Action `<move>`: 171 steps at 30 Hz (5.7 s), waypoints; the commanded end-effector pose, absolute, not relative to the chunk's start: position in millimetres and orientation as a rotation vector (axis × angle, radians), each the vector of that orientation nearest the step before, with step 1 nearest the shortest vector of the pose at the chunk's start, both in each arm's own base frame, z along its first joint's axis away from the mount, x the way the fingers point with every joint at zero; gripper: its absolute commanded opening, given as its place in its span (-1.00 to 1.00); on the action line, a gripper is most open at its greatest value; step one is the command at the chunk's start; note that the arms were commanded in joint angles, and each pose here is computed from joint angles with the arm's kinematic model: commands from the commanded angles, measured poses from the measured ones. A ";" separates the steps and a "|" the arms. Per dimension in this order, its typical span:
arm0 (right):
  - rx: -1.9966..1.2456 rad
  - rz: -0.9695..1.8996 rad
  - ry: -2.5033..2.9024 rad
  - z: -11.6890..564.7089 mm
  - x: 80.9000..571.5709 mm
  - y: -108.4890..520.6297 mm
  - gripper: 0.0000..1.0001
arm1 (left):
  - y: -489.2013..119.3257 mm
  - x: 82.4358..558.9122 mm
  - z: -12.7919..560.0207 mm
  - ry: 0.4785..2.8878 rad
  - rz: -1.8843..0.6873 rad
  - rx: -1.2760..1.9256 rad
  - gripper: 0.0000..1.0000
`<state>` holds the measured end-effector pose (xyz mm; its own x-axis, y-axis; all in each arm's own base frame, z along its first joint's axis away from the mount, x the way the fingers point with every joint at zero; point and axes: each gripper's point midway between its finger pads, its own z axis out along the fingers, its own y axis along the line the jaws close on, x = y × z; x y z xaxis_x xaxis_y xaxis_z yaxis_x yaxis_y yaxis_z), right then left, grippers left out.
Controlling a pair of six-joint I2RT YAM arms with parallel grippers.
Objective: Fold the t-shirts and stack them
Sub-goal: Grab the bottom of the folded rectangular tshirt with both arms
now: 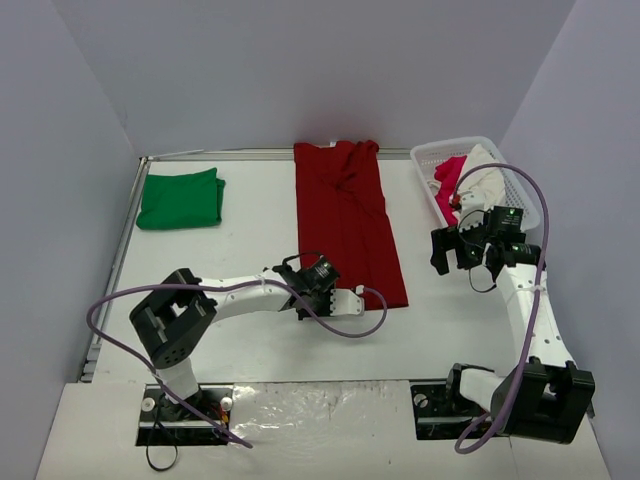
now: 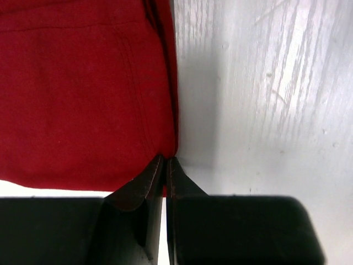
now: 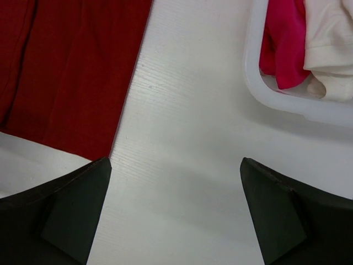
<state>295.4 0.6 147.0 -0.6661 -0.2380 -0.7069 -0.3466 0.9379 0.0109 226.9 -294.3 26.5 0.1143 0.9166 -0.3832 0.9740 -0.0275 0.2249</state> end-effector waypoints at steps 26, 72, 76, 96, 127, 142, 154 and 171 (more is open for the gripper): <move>-1.589 0.396 1.971 125.9 221.1 116.2 0.93 | -273.8 208.4 71.0 2.060 -0.770 1.797 -0.95; -1.845 0.309 2.174 31.1 212.0 129.4 -0.41 | -253.9 220.9 83.2 2.143 -0.983 1.622 -0.95; -1.814 0.322 2.161 56.5 208.5 130.6 -0.73 | -245.2 220.8 91.2 2.133 -0.945 1.670 -0.95; -1.785 0.499 2.100 87.0 196.1 149.8 0.05 | -223.3 191.4 93.8 2.157 -0.913 1.727 -0.95; -2.036 0.570 2.147 -0.2 173.3 172.9 0.10 | -230.9 200.8 66.0 2.234 -0.946 1.675 -0.95; -2.028 0.448 2.210 -0.1 166.3 156.6 -0.90 | -230.4 202.8 71.5 2.229 -0.960 1.655 -0.95; -1.911 0.506 2.206 53.7 167.2 152.3 -1.00 | -220.7 195.2 91.9 2.210 -0.930 1.696 -0.95; -1.886 0.554 2.185 122.3 168.2 146.4 -1.00 | -207.3 134.6 158.1 2.069 -1.082 1.966 -0.95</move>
